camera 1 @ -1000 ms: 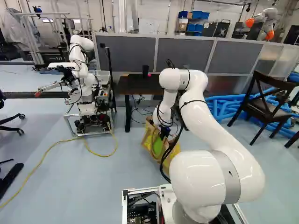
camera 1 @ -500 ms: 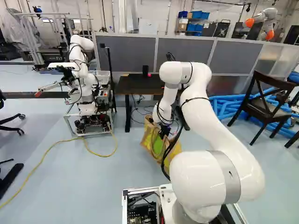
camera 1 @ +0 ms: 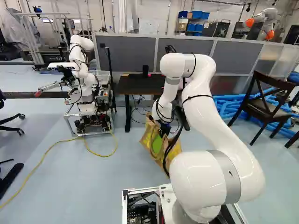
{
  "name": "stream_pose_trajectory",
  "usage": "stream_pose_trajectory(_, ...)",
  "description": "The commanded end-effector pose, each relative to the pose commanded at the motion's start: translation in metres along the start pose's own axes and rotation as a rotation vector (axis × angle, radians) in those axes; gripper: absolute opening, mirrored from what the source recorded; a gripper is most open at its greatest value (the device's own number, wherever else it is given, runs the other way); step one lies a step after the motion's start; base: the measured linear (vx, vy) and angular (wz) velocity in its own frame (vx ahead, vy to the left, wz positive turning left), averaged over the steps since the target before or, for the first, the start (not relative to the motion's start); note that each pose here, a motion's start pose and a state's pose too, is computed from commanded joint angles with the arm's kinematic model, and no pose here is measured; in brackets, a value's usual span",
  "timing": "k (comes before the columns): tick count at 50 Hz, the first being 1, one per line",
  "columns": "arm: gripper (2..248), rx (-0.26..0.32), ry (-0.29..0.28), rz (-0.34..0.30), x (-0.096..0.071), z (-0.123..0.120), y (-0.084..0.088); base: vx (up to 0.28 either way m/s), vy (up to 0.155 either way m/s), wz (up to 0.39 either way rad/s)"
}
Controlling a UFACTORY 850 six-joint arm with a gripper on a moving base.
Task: Pick up the bag on the ground and place it on the table
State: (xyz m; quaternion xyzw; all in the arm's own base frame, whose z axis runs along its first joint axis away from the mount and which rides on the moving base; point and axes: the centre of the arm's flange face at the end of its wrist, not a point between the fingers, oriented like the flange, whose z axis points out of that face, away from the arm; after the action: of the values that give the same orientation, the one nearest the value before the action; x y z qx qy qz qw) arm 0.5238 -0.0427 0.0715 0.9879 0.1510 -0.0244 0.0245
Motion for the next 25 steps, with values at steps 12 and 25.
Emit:
stream_pose_trajectory(12, 21, 0.003, -0.001, 0.007, -0.011, -0.018, -0.008, 0.0, 0.0, 0.0)
stream_pose_trajectory(25, 21, 0.005, -0.004, 0.01, -0.026, -0.037, -0.017, 0.0, 0.0, 0.0)
